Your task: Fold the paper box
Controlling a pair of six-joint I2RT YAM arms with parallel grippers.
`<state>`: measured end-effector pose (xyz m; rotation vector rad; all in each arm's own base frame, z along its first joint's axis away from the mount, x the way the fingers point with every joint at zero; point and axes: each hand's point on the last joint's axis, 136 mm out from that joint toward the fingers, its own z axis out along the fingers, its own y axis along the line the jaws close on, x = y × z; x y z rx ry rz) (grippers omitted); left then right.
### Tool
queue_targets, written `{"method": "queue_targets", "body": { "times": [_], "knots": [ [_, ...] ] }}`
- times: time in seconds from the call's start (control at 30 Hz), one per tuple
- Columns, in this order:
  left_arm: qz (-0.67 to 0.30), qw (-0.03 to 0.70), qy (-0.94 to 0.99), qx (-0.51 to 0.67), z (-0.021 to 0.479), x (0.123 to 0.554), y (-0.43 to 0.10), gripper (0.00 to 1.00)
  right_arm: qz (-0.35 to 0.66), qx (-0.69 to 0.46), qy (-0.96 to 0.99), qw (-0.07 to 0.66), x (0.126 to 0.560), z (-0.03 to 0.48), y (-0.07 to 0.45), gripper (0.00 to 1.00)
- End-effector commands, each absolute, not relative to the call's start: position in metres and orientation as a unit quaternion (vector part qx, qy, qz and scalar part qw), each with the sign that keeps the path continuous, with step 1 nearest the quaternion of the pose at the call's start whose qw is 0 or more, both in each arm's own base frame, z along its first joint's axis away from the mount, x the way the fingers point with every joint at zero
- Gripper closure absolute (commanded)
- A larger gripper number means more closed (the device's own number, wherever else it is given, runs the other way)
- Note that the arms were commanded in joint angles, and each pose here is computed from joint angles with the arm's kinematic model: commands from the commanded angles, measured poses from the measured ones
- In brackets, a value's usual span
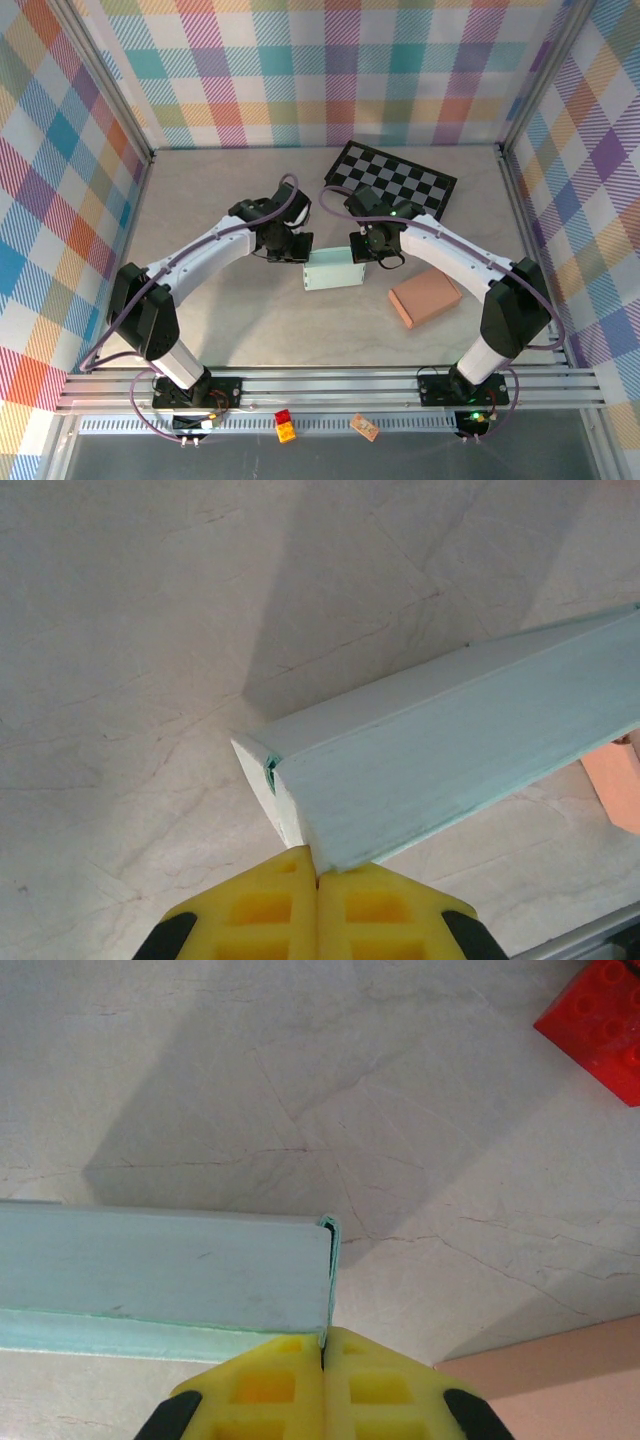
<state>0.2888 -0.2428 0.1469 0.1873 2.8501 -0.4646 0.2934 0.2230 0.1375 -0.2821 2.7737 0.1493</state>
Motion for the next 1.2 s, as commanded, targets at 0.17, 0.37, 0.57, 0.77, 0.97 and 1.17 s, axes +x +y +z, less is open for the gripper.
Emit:
{"method": "queue_targets", "body": {
  "times": [0.17,0.37,0.57,0.77,0.97,1.17],
  "knots": [
    [-0.174,0.091,0.98,0.039,0.1536,0.2874,-0.2516,1.0,0.058,-0.097,0.981,0.158,0.2899,0.1335,0.2304,1.0],
    [-0.176,0.083,0.98,0.029,0.1552,0.2899,-0.2545,1.0,0.056,-0.098,0.981,0.158,0.289,0.1327,0.2304,1.0],
    [-0.172,0.064,0.983,0.015,0.1536,0.2879,-0.2555,1.0,0.058,-0.098,0.98,0.163,0.2902,0.1341,0.2322,1.0],
    [-0.17,0.054,0.984,0.001,0.154,0.2889,-0.2557,1.0,0.059,-0.099,0.98,0.163,0.291,0.1335,0.234,1.0],
    [-0.169,0.044,0.985,-0.015,0.1542,0.2903,-0.2533,1.0,0.057,-0.1,0.98,0.164,0.2904,0.1331,0.2324,1.0],
    [-0.17,0.025,0.985,-0.018,0.1548,0.2894,-0.2527,1.0,0.05,-0.109,0.978,0.169,0.2921,0.1352,0.2308,1.0]
  ]
}}
